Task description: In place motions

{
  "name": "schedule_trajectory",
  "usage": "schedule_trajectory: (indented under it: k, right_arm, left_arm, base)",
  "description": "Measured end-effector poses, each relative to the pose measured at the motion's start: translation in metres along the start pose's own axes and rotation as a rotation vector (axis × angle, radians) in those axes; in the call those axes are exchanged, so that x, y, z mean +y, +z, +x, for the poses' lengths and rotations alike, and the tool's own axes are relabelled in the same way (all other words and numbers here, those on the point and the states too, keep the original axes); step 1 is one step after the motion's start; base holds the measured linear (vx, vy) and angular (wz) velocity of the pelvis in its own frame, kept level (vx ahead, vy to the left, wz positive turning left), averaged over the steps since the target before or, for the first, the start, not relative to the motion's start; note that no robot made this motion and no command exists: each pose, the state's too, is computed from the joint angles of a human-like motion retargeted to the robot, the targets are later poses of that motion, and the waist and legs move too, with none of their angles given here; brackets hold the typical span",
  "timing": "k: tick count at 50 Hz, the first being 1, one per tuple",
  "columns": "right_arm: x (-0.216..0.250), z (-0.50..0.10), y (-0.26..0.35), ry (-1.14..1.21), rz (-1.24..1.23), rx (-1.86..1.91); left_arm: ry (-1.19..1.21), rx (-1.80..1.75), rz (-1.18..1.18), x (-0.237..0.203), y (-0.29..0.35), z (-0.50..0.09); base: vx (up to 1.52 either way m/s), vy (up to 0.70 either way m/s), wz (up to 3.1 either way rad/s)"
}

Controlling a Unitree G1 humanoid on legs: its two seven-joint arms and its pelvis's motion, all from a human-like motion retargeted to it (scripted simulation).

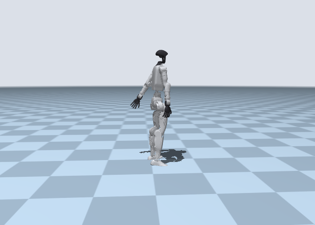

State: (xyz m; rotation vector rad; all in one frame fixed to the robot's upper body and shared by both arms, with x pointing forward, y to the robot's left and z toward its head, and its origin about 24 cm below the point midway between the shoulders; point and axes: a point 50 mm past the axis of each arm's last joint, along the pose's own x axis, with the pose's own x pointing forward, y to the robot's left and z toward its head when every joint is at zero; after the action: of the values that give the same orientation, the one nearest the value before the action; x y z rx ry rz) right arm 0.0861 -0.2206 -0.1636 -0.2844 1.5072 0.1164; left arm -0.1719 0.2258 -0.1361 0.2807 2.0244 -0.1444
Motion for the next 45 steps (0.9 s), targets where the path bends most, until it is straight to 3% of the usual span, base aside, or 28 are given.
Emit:
schedule_trajectory:
  k: [8,15,19,23,27,32,39,45]
  right_arm:
    - [0.012,-0.056,0.180,0.019,-0.181,-0.650]
    - [0.014,-0.079,0.212,-0.041,-0.209,-0.809]
    - [0.011,-0.049,0.166,-0.064,-0.206,-0.666]
    - [0.013,-0.009,0.073,-0.047,-0.130,-0.377]
    - [0.028,0.006,-0.048,0.025,0.016,0.017]
    - [0.050,-0.020,-0.186,0.107,0.162,0.471]
    - [0.048,-0.070,-0.281,-0.011,0.377,0.803]
    - [0.058,-0.068,-0.278,-0.071,0.572,0.794]
  left_arm:
    - [-0.209,0.301,-0.047,-0.040,-0.094,-0.012]
    - [-0.085,0.311,-0.106,-0.029,-0.071,-0.009]
    - [0.069,0.141,-0.135,-0.010,0.002,-0.004]
    - [0.132,-0.149,-0.038,0.018,0.110,-0.020]
    - [0.104,-0.491,0.154,0.034,0.231,-0.075]
    - [0.069,-0.940,0.254,0.032,0.341,-0.178]
    - [0.093,-1.427,0.220,0.048,0.395,-0.297]
    - [0.116,-1.416,0.230,0.048,0.389,-0.284]
  base:
    - [-0.02,-0.07,-0.08]
    - [0.00,-0.10,0.25]
    - [0.02,-0.07,0.30]
    - [0.00,-0.02,0.27]
    - [0.01,-0.02,0.08]
    - [0.02,-0.02,-0.10]
    - [-0.02,0.04,-0.54]
    - [-0.01,0.01,-0.03]
